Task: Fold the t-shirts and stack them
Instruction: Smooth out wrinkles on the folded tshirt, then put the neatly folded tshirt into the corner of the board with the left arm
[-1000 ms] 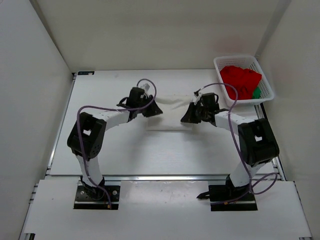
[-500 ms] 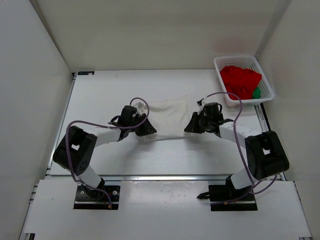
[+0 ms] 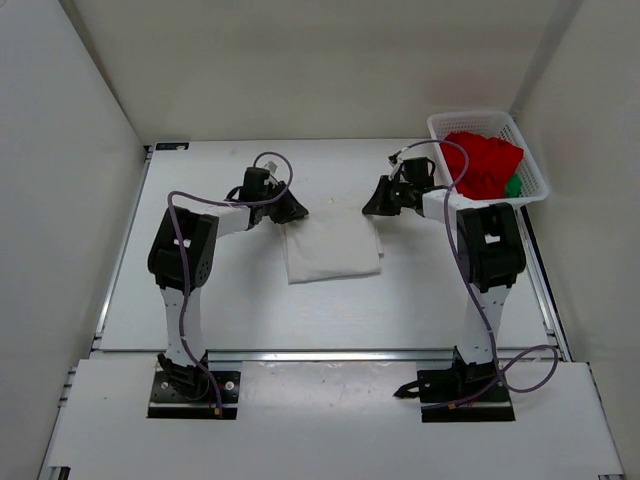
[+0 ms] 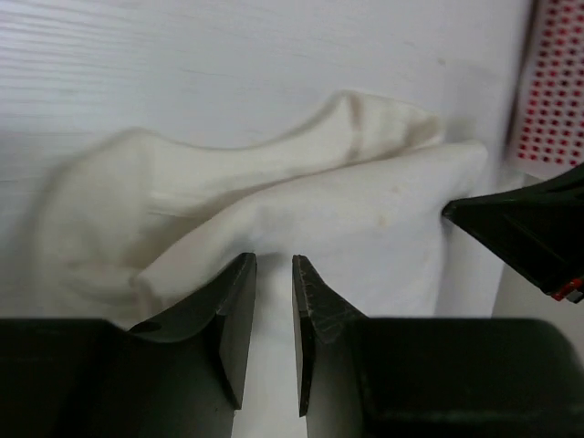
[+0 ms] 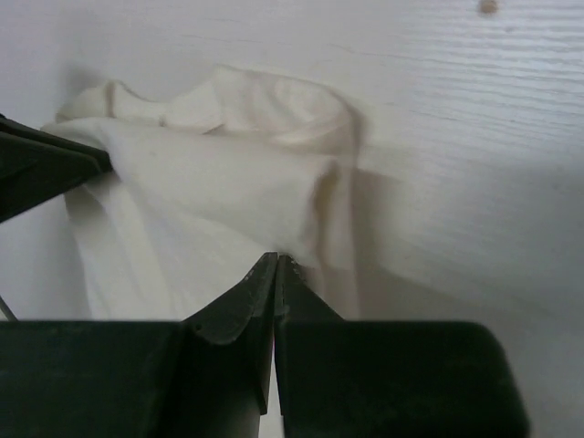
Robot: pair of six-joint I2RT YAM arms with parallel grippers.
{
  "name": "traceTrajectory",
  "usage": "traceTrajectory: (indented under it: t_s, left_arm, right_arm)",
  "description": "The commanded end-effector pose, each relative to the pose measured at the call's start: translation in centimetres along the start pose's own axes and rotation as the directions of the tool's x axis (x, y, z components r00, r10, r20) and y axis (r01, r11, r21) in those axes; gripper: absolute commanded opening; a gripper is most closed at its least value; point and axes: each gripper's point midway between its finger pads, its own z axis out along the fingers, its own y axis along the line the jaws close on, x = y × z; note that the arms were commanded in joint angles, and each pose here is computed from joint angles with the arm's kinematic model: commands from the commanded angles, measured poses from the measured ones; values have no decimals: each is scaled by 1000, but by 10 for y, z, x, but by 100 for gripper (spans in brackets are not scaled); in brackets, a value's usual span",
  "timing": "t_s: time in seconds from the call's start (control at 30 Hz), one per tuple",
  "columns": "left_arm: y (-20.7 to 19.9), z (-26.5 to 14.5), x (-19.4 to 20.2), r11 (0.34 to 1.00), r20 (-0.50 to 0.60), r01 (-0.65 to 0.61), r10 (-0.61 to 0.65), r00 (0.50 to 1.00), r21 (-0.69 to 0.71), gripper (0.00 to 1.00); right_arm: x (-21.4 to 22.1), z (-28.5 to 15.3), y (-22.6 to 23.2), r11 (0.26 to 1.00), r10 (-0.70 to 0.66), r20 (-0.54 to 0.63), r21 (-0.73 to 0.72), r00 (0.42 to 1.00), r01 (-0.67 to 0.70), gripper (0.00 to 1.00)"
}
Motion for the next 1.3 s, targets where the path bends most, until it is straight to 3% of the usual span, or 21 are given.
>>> traceTrajectory:
  t_s: [0.0,0.1,0.3,0.4,0.5,0.53,0.6,0.63,0.7,0.73,0.8,0.83,0.93,1.03,1.1,1.17,1.27]
  left_arm:
    - [25,-7,-23,998,28,25,-24,999,-50,34]
    - [44,-14,-33,997,66,59,-56,996,-40,36]
    - [5,-47,-50,994,134,50,-63,989,98,50]
    - [-19,-77,-71,992,220,2,-31,975,128,70]
    - [-33,-102,-80,994,267,-60,32,963,94,99]
    - [-28,-110,-79,996,268,-57,36,963,68,99]
    - [-21,-120,-75,995,273,-80,63,960,51,99]
    - [-14,-121,-66,997,253,-71,61,966,32,98]
    - [2,-125,-49,999,211,-51,53,976,-12,96]
    - [17,-125,-39,998,197,-31,40,980,-51,90]
    - [36,-127,-22,995,170,-27,44,984,-99,65]
    - [55,-126,-4,989,127,-2,22,992,-151,63]
    - [80,-123,32,978,51,10,1,999,-208,66]
    - [82,-113,56,985,0,23,-23,1000,-168,84]
    - [81,-105,66,989,-26,16,-20,999,-149,88]
    - [83,-92,75,986,-63,0,-11,998,-168,88]
    - [81,-73,85,984,-89,3,-19,996,-177,80]
  right_arm:
    - [-7,8,-15,999,33,-32,2,999,-32,0]
    - [-14,13,-20,999,45,-25,-5,999,-45,0]
    - [-35,4,8,999,-31,-2,-8,1000,31,0]
    - [-39,-16,30,997,-71,42,-1,997,71,0]
    - [-28,-41,43,993,-116,79,19,990,115,6]
    - [-35,-55,55,991,-137,126,10,983,137,7]
    - [2,-64,47,996,-85,107,12,991,84,13]
    - [-3,-75,60,994,-103,157,-21,982,108,18]
    - [34,-78,54,996,-80,131,-21,988,83,28]
    - [48,-82,51,997,-73,123,-15,990,75,31]
    - [75,-86,51,996,-77,96,-28,992,80,43]
    - [86,-90,50,997,-71,98,-30,993,74,44]
    - [112,-101,50,995,-84,91,-40,992,88,47]
    - [129,-112,51,993,-96,96,-53,991,102,49]
    - [141,-115,51,993,-97,90,-58,991,103,49]
    - [146,-119,51,992,-90,94,-75,991,97,49]
    - [147,-121,55,990,-95,114,-91,989,106,50]
